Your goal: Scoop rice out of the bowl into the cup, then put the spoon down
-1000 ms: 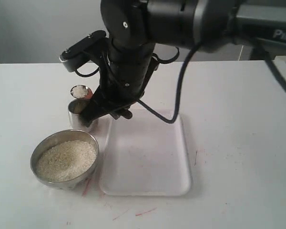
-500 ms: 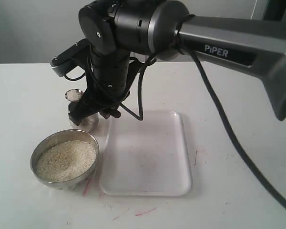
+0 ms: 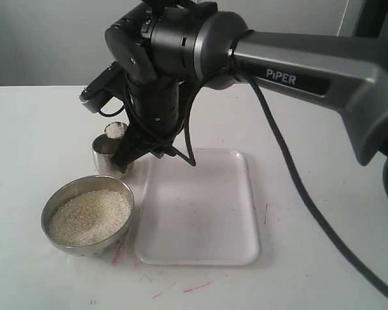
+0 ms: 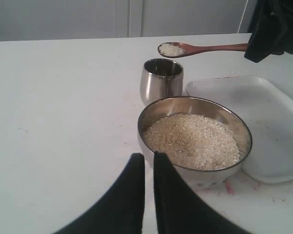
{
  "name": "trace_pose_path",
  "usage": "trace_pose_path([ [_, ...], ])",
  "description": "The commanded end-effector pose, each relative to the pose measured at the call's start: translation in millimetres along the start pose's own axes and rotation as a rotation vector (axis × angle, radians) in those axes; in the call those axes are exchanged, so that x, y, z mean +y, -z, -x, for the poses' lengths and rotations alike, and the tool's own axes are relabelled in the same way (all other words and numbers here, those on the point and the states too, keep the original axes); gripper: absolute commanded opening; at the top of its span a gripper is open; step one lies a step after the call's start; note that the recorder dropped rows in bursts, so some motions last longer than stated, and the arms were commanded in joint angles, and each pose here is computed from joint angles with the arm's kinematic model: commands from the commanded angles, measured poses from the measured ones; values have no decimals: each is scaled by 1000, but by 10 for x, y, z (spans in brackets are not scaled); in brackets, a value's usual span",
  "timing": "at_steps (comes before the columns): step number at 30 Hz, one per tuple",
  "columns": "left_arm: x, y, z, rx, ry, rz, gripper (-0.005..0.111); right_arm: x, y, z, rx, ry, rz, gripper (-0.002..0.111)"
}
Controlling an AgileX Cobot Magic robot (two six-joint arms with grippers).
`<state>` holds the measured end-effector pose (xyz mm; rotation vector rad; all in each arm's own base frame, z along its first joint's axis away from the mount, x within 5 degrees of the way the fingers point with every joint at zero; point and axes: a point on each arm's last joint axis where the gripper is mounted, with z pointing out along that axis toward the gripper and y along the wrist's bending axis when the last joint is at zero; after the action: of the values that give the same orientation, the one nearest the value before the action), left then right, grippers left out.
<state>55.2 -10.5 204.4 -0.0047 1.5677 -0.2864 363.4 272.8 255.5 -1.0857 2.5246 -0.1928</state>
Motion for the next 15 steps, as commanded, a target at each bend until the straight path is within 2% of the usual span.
trace_pose_path([
  [1,-7,-3,19,-1,10,-6,14,-53,1,-5,3,19,-36,0],
  [15,-7,-3,19,-1,10,-6,14,42,50,27,2,110,-120,0],
])
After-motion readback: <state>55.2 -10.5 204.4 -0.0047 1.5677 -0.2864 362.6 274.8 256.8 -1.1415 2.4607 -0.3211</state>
